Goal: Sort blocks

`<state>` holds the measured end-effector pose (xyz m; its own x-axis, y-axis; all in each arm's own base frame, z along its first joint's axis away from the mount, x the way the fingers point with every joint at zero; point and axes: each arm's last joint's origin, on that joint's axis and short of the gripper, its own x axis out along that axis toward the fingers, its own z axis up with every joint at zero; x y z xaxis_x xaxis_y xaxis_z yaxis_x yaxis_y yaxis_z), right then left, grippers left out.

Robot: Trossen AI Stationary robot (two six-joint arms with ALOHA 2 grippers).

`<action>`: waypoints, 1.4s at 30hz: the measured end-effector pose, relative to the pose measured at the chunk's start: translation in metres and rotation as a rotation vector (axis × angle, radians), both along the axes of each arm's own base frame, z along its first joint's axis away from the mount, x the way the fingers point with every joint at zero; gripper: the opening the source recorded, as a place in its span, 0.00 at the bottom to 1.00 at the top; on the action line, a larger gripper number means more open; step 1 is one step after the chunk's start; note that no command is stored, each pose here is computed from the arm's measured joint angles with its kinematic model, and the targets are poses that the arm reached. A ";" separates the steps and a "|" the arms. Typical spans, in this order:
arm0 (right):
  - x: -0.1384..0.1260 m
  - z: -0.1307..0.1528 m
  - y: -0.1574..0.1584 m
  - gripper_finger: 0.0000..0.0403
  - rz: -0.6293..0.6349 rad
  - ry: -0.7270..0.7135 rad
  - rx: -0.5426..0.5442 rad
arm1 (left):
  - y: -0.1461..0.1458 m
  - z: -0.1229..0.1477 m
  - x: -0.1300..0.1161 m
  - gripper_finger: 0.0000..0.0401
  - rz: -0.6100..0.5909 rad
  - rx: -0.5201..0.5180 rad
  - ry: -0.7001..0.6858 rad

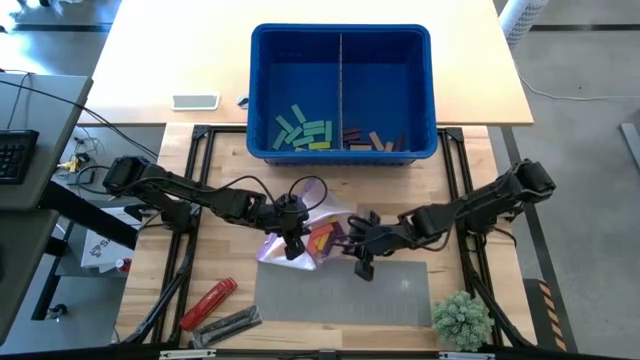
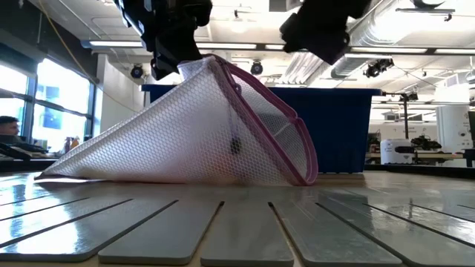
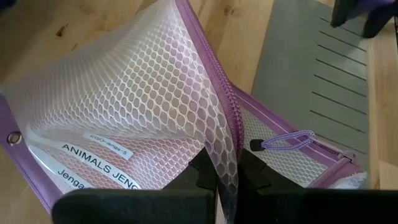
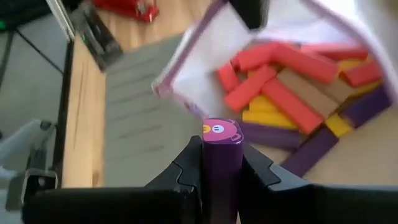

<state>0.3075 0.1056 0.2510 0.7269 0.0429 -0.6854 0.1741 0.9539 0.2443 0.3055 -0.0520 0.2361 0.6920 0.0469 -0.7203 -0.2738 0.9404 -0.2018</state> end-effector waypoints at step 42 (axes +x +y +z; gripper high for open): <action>0.007 -0.019 -0.029 0.09 -0.231 -0.125 0.015 | 0.000 0.000 0.000 0.00 -0.033 0.057 -0.003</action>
<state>0.3145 0.0766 0.2322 0.7979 -0.1245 -0.5898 0.3540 0.8887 0.2913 0.3058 -0.0516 0.2364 0.6959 0.0654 -0.7152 -0.2421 0.9589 -0.1479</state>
